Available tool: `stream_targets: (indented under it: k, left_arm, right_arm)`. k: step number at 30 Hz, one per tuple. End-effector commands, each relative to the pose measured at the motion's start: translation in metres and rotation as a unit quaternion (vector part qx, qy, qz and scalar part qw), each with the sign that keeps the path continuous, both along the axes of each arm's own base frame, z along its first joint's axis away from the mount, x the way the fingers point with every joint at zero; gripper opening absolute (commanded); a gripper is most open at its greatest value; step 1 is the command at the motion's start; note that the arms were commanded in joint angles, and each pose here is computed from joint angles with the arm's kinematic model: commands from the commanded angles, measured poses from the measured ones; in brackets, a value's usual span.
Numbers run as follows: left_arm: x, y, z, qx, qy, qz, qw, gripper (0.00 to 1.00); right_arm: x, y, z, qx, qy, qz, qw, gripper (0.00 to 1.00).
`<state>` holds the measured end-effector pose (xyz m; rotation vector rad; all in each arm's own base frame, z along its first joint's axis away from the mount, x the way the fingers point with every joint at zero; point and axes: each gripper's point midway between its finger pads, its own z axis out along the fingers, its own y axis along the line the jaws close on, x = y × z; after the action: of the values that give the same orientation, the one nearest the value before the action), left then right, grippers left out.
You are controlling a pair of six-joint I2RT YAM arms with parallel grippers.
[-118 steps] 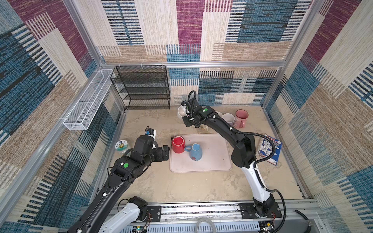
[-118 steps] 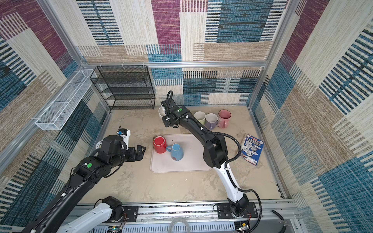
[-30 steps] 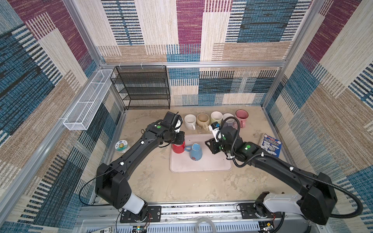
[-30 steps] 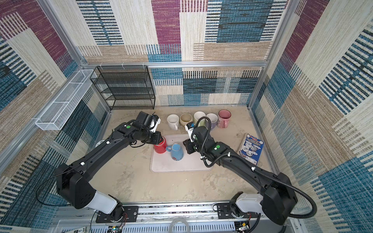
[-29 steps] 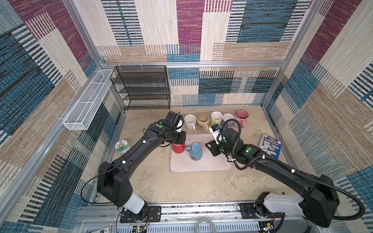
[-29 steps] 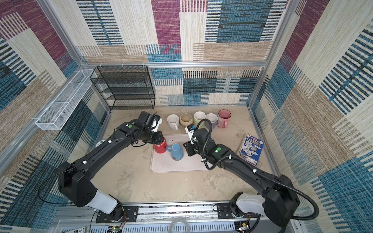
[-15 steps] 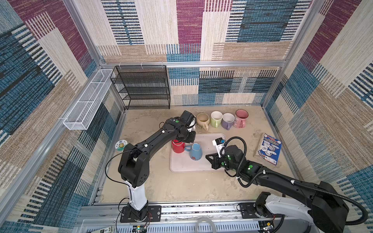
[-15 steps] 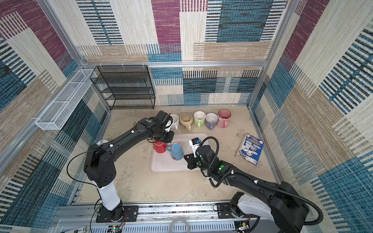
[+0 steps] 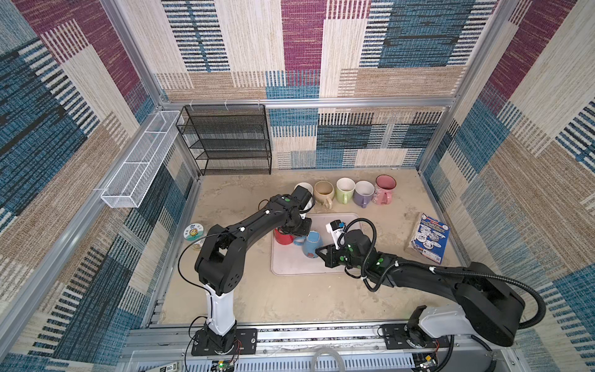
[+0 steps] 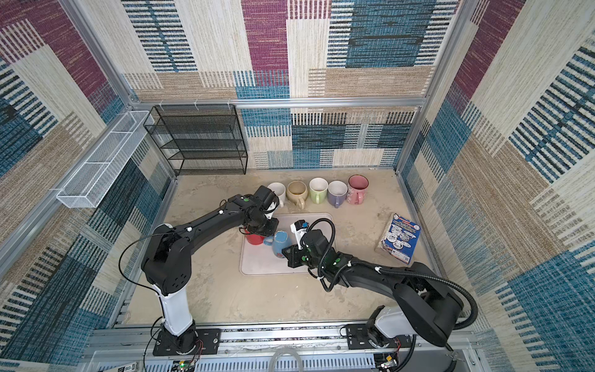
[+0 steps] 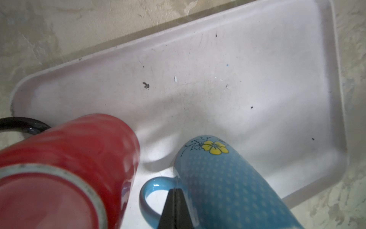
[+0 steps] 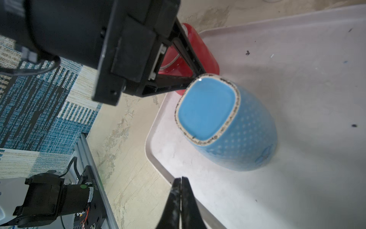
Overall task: Turn the mug right side up
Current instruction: Rotate the mug on the tray.
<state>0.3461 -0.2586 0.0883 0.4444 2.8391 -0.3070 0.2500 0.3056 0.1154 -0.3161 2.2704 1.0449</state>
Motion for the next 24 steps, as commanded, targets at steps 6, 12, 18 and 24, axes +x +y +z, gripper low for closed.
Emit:
stream_targets:
  k: [6,12,18,24]
  left_arm:
    - [-0.016,0.000,-0.008,-0.016,0.001,0.014,1.000,0.02]
    - [-0.030,0.000,-0.010,-0.026,-0.007,0.025,0.999,0.01]
    - [-0.039,-0.012,-0.014,-0.053,-0.013,0.036,0.998,0.01]
    - [-0.040,-0.026,-0.015,-0.082,-0.025,0.043,0.995,0.01]
  right_arm:
    - [0.021,0.005,-0.002,-0.013,0.001,-0.031,0.999,0.07]
    - [0.040,0.001,-0.017,-0.042,0.012,-0.056,0.997,0.06]
    - [0.056,-0.004,-0.016,-0.067,0.004,-0.070,0.995,0.07]
    - [0.064,-0.021,-0.013,-0.097,-0.009,-0.091,0.991,0.12]
